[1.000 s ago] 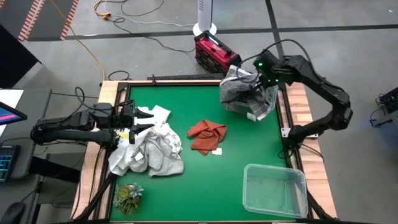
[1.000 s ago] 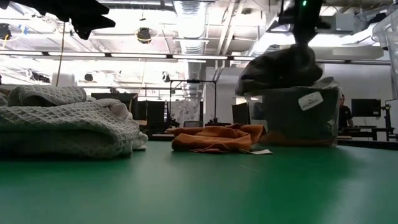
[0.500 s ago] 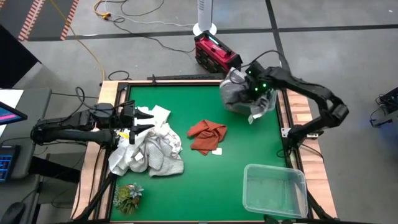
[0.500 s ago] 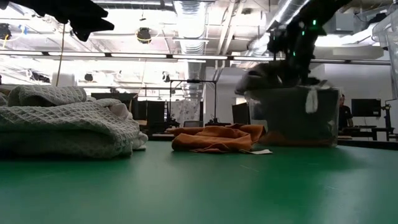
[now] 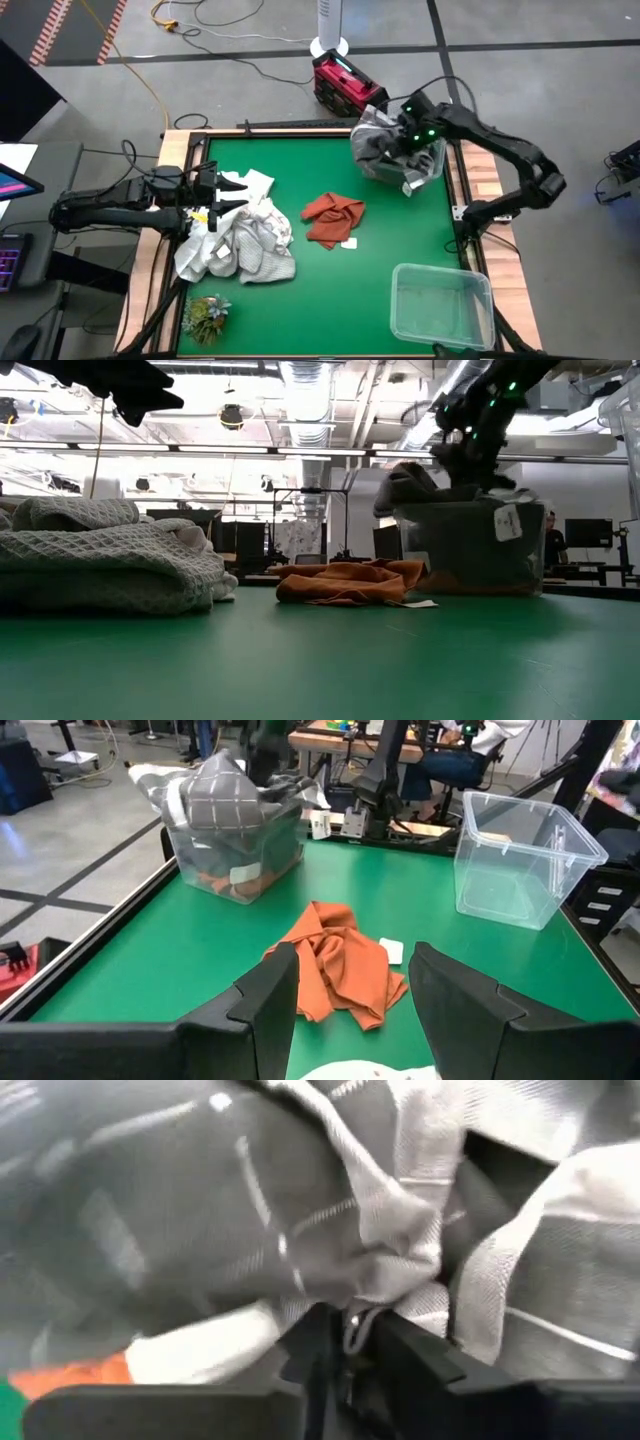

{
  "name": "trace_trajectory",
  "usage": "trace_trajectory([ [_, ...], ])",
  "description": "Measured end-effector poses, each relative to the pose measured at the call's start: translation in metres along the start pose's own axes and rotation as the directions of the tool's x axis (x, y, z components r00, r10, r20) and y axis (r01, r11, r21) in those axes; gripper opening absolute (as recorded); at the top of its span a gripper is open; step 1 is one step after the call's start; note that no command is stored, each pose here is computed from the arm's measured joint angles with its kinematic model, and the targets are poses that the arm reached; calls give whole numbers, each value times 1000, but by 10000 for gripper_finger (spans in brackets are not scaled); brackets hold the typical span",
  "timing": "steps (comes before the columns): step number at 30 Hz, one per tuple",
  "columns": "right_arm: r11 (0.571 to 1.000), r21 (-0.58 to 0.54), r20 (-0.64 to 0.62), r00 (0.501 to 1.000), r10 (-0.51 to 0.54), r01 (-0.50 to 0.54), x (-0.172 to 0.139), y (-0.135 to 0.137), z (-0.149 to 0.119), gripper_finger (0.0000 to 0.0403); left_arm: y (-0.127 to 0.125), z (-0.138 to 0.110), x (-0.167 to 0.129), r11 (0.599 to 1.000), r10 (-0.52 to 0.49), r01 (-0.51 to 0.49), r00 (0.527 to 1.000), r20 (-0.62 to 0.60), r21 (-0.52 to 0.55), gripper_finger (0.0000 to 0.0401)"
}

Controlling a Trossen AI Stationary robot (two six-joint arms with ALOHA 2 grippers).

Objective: Sort towels by color in basket
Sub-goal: Put the gray patterned towel into the top transparent bin

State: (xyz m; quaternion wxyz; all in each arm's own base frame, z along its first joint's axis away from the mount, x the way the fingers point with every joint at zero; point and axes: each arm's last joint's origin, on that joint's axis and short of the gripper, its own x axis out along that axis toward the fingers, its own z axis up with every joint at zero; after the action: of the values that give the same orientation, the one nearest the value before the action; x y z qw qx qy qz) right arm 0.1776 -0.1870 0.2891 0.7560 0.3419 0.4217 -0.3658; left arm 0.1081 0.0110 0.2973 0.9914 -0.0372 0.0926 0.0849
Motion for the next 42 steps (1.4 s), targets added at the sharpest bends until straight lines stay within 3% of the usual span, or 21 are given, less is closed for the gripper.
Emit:
trace_trajectory([
  [7,999,33,38,998,-43,41,-49,-3,-14,204,0,0,0,1000,0,0,1000,0,0,180],
  [10,999,46,180,984,-5,-3,-73,-1,-10,234,0,1,0,1000,-1,1,1000,7,-1,180],
  [14,995,-7,375,922,98,-103,-88,15,-1,245,0,2,0,1000,-1,1,1000,16,-18,180],
  [23,978,-64,271,940,206,-196,-23,44,29,223,0,1,0,1000,0,0,1000,7,-16,180],
  [27,993,-15,80,989,121,-120,23,38,31,212,0,-2,0,1000,1,-1,1000,-21,-6,180],
  [30,999,14,-35,998,49,-49,48,29,30,205,0,-3,0,1000,3,-2,999,-32,12,180],
  [36,992,15,-67,990,-125,126,67,21,29,191,0,-3,0,1000,2,-1,1000,-31,29,180],
  [42,972,-31,-171,957,-233,231,95,23,23,174,0,-3,0,1000,3,-2,1000,-30,29,180],
])
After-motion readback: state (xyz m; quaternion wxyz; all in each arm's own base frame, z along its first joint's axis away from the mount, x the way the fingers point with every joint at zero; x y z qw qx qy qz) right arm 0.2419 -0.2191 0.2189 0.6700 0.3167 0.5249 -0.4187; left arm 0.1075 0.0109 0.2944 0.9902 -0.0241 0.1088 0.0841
